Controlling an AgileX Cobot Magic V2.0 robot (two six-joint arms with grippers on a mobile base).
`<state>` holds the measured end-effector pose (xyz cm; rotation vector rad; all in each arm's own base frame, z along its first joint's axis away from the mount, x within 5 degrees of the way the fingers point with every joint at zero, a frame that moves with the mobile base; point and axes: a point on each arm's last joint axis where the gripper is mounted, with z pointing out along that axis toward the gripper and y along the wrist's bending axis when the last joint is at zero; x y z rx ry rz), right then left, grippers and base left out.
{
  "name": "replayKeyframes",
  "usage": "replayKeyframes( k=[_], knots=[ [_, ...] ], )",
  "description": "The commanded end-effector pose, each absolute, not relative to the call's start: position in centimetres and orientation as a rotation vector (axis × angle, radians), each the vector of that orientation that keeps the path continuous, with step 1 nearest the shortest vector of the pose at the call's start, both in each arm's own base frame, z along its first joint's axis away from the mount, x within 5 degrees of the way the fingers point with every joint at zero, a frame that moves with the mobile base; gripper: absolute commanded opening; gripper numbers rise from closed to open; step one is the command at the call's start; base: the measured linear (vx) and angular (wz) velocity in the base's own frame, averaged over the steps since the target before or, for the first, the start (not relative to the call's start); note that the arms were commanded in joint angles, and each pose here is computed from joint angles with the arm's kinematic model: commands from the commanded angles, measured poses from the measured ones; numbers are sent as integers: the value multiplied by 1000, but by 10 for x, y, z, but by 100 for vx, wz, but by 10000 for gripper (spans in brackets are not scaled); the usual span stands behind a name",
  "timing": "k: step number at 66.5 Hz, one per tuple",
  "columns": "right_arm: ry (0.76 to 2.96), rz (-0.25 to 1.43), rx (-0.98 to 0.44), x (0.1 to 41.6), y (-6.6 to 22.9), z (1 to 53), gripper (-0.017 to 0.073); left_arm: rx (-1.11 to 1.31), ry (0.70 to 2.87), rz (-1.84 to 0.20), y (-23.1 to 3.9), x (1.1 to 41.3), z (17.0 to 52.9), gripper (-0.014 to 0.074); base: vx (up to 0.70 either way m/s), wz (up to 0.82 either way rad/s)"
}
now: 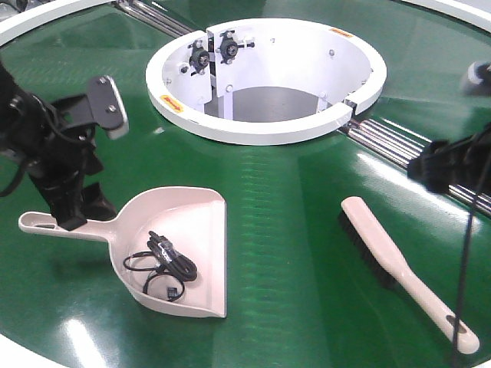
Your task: Clean and inspect green conveyor with broom and dustpan
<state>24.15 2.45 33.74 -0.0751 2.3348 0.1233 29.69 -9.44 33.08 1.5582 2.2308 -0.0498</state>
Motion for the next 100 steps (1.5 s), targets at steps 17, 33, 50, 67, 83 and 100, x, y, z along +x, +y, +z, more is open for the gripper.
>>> replayKeyframes(
  k=[17,33,50,67,83,100],
  knots=[
    [1970,67,-124,178,17,409,487,1080,1983,-106,-95,261,414,386,0,0],
    [1745,43,-89,113,9,403,487,951,1861,-110,-85,225,436,370,0,0],
    [1596,55,-74,45,4,358,487,808,1739,-234,-72,156,402,370,0,0],
    [1561,11,-115,13,1,299,487,617,1529,-100,-41,86,335,370,0,0],
    [1596,9,-120,33,3,281,487,296,1576,-168,-25,81,267,370,0,0],
    [1614,9,-120,41,4,265,431,229,1608,-202,-23,82,254,321,0,0]
  ],
)
